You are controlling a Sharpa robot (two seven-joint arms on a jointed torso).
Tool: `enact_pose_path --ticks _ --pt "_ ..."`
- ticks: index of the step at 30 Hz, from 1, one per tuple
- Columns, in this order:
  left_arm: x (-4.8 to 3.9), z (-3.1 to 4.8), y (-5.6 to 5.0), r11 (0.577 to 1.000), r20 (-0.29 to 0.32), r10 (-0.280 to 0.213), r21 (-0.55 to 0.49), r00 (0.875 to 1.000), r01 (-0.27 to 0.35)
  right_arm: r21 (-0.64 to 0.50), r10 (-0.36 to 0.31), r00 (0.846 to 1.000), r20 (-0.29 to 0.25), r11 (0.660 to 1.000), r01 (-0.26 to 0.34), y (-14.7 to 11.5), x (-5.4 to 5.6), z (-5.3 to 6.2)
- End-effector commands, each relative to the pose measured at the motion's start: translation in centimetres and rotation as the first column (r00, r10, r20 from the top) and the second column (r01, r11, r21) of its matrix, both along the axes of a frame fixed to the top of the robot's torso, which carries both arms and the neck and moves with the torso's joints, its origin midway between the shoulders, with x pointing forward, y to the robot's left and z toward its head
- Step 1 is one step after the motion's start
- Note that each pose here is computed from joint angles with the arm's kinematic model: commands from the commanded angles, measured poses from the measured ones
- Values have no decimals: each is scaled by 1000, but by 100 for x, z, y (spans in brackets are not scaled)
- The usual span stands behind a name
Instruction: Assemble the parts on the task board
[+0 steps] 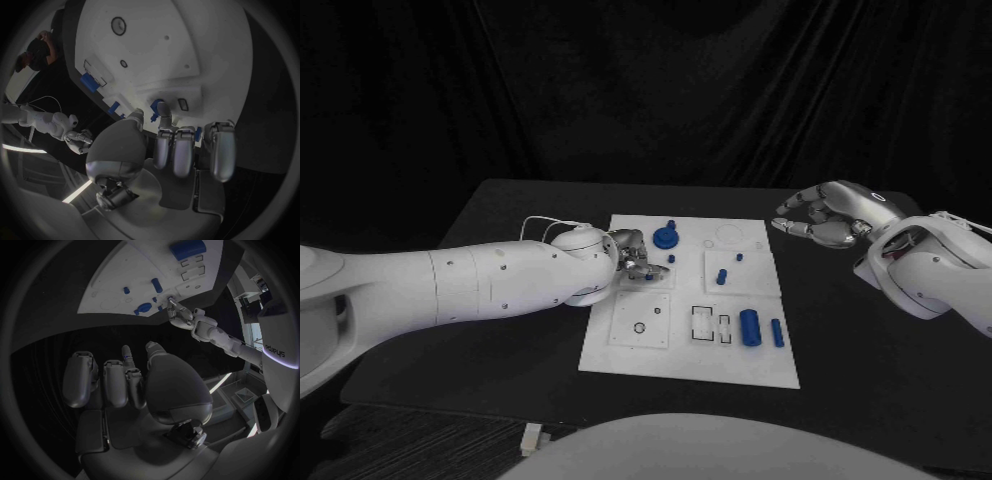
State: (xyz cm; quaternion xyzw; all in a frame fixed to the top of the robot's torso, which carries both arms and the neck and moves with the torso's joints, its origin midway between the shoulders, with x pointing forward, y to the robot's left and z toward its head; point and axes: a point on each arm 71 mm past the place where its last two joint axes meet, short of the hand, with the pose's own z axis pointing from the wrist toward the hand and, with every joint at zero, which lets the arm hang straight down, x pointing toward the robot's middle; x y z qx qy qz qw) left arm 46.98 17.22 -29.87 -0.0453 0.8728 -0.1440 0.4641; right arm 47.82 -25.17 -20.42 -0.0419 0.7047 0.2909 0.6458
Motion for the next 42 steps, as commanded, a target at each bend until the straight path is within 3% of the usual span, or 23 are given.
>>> enact_pose_path --ticks 1,21,29,31,35,42 --pt "-10 1 -43 999 2 -28 -17 1000 28 0 -14 1000 1 1000 14 -8 1 -8" --pt "-14 -18 -6 1000 -23 -16 10 1000 16 -2 -16 1000 -2 1000 16 -13 0 -10" --pt "-22 21 45 1000 2 2 -5 1000 -2 -1 -17 1000 0 1000 17 -21 -2 -8" --pt "-12 61 60 1000 21 6 -17 1000 -6 -1 -18 1000 1 1000 18 -23 -2 -7" --pt "50 220 88 999 77 7 -46 997 -4 0 -21 1000 2 1000 21 -31 -2 -6" --pt "212 582 142 999 153 8 -54 988 1 0 -24 1000 5 1000 24 -37 -1 -4"
